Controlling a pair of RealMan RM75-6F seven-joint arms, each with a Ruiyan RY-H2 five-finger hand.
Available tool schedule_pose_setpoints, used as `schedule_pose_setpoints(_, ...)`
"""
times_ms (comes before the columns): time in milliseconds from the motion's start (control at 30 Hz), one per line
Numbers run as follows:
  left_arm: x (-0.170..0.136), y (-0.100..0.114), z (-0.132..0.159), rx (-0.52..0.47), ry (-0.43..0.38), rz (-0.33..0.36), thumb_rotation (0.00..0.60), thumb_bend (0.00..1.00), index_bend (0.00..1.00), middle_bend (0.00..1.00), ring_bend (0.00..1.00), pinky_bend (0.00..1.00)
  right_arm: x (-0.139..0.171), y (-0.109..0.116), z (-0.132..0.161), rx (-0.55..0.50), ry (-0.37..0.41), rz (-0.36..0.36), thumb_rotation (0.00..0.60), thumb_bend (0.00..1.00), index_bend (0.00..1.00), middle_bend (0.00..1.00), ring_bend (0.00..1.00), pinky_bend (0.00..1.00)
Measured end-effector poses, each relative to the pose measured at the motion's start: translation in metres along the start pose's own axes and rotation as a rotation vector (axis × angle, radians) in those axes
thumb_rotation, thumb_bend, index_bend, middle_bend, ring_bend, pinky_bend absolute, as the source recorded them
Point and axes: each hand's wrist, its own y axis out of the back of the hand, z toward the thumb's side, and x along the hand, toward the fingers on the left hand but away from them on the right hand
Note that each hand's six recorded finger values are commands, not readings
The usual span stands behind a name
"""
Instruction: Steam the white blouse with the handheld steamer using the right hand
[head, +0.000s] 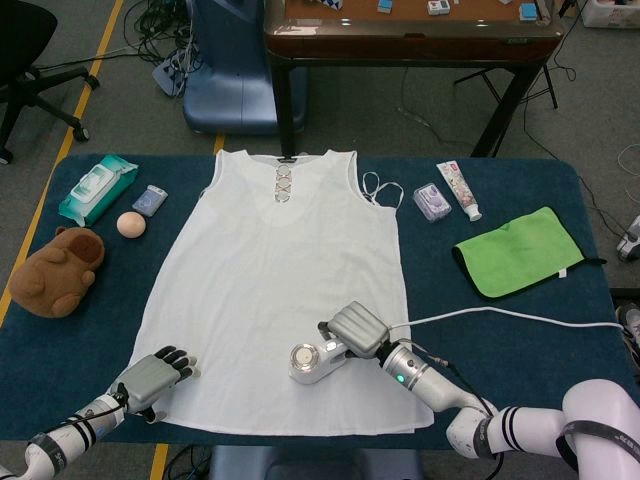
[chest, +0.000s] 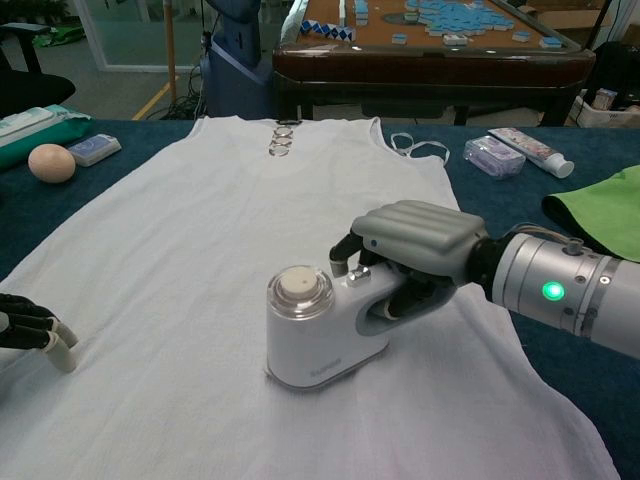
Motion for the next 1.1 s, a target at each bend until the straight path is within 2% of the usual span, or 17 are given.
schedule_pose_setpoints(300,-0.005,0.011,-0.003,0.006,0.017,0.034,0.597,0.19,0.18,0.10,0.05,0.03,0.032,0.049,-0.041,-0.004,-0.103,-0.120,0.600,0.51,0.84,0.86,0.88,0.84)
schedule_pose_setpoints(533,-0.014,0.031,-0.013,-0.017,0.066,0.133,0.600,0.19,0.18,0.10,0.05,0.03,0.090,0.077,-0.090,0.017,-0.271,-0.173,0.600,0.51,0.84,0.86,0.88,0.84)
schedule_pose_setpoints(800,-0.035,0.050,-0.045,-0.133,0.193,0.291,0.600,0.19,0.18,0.10,0.05,0.03,0.156,0.066,-0.142,0.010,-0.484,-0.141,0.600,0.51,0.84,0.86,0.88,0.84)
schedule_pose_setpoints(900,-0.047,0.053,-0.065,-0.190,0.265,0.357,0.600,0.19,0.18,0.10,0.05,0.03,0.175,0.054,-0.158,0.000,-0.547,-0.124,0.600,0.51,0.84,0.85,0.86,0.84)
schedule_pose_setpoints(1100,-0.068,0.047,-0.093,-0.284,0.368,0.444,0.600,0.19,0.18,0.10,0.05,0.03,0.201,0.025,-0.180,-0.031,-0.639,-0.099,0.600,0.51,0.84,0.83,0.83,0.82)
